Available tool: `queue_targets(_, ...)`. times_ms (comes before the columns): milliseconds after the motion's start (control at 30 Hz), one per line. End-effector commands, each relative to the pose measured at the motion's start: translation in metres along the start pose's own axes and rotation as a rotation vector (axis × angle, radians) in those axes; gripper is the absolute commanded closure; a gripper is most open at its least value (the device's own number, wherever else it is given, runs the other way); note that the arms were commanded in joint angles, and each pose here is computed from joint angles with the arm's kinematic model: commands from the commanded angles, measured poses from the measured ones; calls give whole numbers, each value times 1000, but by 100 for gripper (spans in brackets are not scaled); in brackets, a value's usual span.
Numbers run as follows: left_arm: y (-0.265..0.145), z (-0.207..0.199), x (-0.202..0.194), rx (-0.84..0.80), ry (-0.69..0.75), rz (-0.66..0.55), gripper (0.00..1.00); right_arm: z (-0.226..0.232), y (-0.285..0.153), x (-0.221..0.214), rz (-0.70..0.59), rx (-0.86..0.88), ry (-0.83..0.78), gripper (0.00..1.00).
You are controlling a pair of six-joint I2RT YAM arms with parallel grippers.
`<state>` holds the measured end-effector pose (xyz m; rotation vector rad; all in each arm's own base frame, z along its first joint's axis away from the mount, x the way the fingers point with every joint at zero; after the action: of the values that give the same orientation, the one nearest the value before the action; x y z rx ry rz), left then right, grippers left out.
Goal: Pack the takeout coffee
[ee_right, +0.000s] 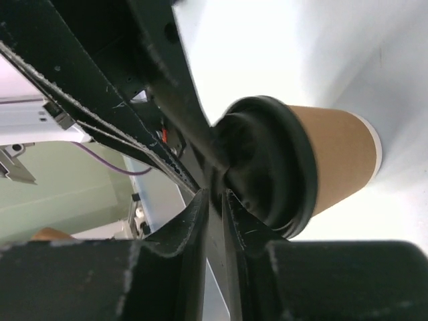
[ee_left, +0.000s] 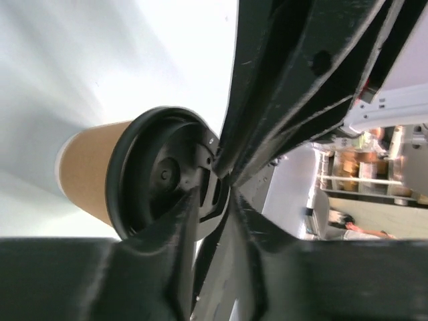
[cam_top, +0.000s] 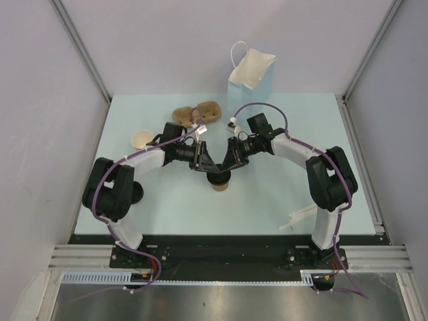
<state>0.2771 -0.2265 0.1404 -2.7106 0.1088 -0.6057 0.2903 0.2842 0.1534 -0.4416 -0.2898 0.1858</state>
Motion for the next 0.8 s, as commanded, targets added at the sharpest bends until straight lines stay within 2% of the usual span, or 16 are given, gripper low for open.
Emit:
queue_targets(0, -19, -31, 30, 67, 205, -72, 59, 55, -23, 14, -88, 102, -141, 78)
queue_targets(167, -42, -46, 45, 235, 375, -111, 37, 67, -50, 20, -157, 88, -172, 69)
queue_targets(200, -46, -43, 43, 280, 414, -102, 22, 70, -57, 20, -177, 78, -184, 61)
queue_targets(267, -53, -48, 47, 337, 471, -99, 1, 65, -66, 22, -204, 39, -184, 51)
queue_targets(300, -53, -45, 43, 403, 546, -50, 0, 61, -74, 25, -224, 22, -175, 41)
queue_targets(367, -49, -55, 40, 451, 667, 2, 1, 56, -85, 26, -249, -12, -166, 31)
queue_targets(400, -50, -54, 42, 509, 702, 9, 0, 49, -93, 29, -276, -42, -159, 25)
queue_targets(467, -40, -63, 41, 526, 775, 43, 1, 44, -104, 29, -299, -85, -170, 10)
queue_targets(533, -34, -65, 42, 577, 802, 74, 1, 35, -115, 30, -327, -133, -156, 0)
queue_targets(767, 1, -69, 31, 594, 847, 211, 1, 18, -145, 32, -385, -209, -129, 0)
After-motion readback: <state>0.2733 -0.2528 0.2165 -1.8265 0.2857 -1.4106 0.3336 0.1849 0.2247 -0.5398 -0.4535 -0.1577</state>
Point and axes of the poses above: each gripper's point midway between its finger pads, its own y axis out along the fingers, its own z axis along the line the jaws close on, x = y × z, the point moved 5 cm from there along -y, back along the fingers, and after that the axes turned 3 degrees about y, right-handed, at the moved point
